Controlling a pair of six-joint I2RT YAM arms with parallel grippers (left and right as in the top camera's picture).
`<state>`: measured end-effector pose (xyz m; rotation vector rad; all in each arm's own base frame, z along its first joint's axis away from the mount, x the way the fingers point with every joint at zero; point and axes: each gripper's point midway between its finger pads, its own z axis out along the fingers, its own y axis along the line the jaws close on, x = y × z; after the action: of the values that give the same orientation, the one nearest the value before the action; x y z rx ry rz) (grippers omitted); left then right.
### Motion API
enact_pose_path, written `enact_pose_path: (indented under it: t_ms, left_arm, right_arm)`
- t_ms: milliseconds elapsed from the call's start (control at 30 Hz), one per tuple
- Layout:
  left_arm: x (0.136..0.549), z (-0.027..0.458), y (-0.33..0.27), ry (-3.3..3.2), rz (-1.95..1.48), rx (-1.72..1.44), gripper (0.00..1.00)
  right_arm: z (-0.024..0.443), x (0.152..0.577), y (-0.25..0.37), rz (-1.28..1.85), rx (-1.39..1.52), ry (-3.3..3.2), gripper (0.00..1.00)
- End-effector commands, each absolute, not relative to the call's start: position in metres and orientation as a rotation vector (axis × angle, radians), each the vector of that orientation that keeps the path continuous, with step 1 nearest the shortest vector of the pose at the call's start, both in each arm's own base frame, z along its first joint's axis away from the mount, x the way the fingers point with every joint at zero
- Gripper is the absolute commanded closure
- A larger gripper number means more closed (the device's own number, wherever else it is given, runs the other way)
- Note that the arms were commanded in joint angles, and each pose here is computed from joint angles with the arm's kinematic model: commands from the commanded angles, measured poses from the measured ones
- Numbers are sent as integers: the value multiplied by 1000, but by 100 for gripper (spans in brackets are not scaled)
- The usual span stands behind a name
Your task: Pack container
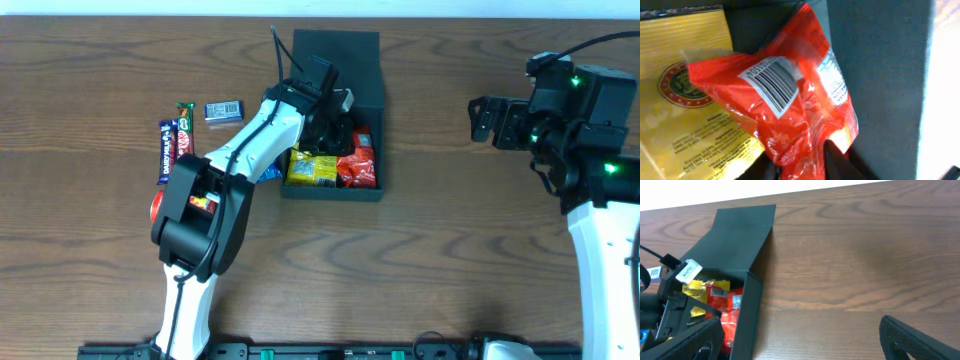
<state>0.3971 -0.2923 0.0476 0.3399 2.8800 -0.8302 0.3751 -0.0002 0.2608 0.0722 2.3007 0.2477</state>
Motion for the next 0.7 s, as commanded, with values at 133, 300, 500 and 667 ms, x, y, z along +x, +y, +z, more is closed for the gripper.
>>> enact_pose_path:
  t_ms: [133, 300, 500, 667]
  left_arm:
    - [398, 40, -291, 2893, -839, 343, 94]
    - [408, 62, -292, 2849, -902, 335, 94]
    - [432, 136, -280, 2706, -882, 376, 94]
    - [427, 161, -243, 2721, -685, 376, 94]
  right_arm:
    - [263, 376, -1, 247, 59, 2292, 1]
    - [263, 376, -1, 247, 59, 2292, 1]
    - [263, 376, -1, 247, 59, 2292, 1]
    - [263, 376, -1, 247, 59, 2292, 1]
